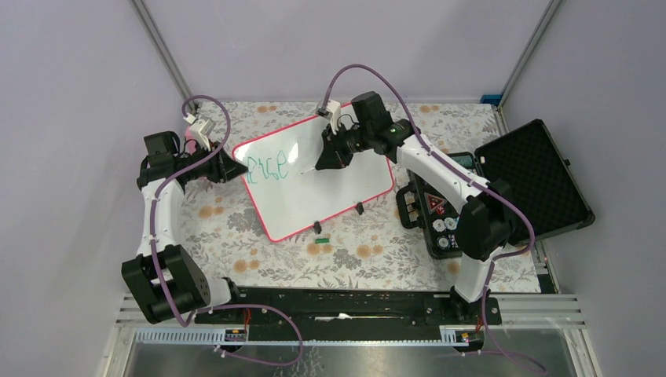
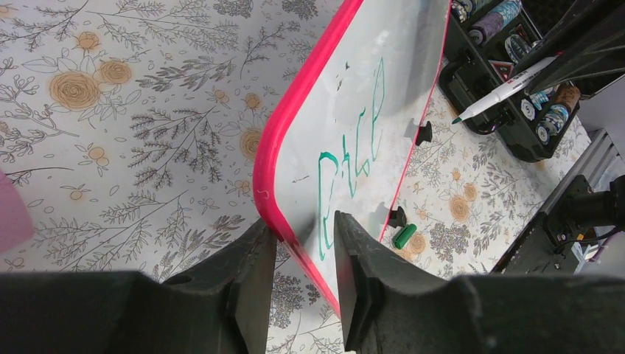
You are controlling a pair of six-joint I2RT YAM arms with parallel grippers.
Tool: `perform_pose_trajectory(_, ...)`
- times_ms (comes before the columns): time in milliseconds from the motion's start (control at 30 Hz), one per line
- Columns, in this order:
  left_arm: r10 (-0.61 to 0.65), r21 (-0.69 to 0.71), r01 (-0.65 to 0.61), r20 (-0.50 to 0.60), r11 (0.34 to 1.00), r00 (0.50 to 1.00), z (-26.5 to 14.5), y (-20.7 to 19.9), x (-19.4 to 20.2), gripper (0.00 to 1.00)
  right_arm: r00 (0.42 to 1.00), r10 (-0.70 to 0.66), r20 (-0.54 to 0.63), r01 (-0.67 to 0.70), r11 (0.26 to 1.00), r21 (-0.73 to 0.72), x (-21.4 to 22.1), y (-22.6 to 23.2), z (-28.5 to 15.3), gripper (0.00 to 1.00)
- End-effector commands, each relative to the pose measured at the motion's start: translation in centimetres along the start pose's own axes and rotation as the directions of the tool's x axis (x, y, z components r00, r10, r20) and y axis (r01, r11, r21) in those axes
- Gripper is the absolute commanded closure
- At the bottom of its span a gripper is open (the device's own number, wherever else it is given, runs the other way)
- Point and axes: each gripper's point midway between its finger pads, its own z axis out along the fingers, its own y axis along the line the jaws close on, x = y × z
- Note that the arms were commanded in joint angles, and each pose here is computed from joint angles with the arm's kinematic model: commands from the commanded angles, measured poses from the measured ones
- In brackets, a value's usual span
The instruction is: Write a sentence on the whiteboard
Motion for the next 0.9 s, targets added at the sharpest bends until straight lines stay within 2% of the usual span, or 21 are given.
perform_pose_trajectory(0,0.008,0.086,-0.008,0.009,0.996,1.0,0.4,-1.4,0.2,0.67,0.997,-0.011,0.071,0.013,1.0,-0.024,-2.3,0.9,-0.5,1.0)
perform_pose_trajectory(300,0.002,0.085,-0.003,0.002,0.996,1.0,0.6,-1.3,0.3,0.79,0.996,-0.03,0.081,0.03,1.0,0.0,-3.7,0.6,0.8,1.0)
perform_pose_trajectory(533,0.002,0.071,-0.002,-0.001,0.997,1.0,0.6,-1.1,0.3,0.88,0.997,-0.065,0.05,0.064,0.998,0.015,-2.6,0.7,1.9,1.0)
perform_pose_trajectory(700,0.004,0.056,-0.003,-0.005,0.998,1.0,0.6,-0.8,0.3,1.0,0.995,-0.088,0.043,0.084,0.993,0.081,-2.7,-0.4,2.3,1.0)
perform_pose_trajectory(867,0.001,0.044,-0.001,-0.009,0.999,1.0,0.6,-0.5,0.4,1.0,0.994,-0.103,0.045,0.096,0.986,0.134,-3.1,-1.5,2.3,1.0)
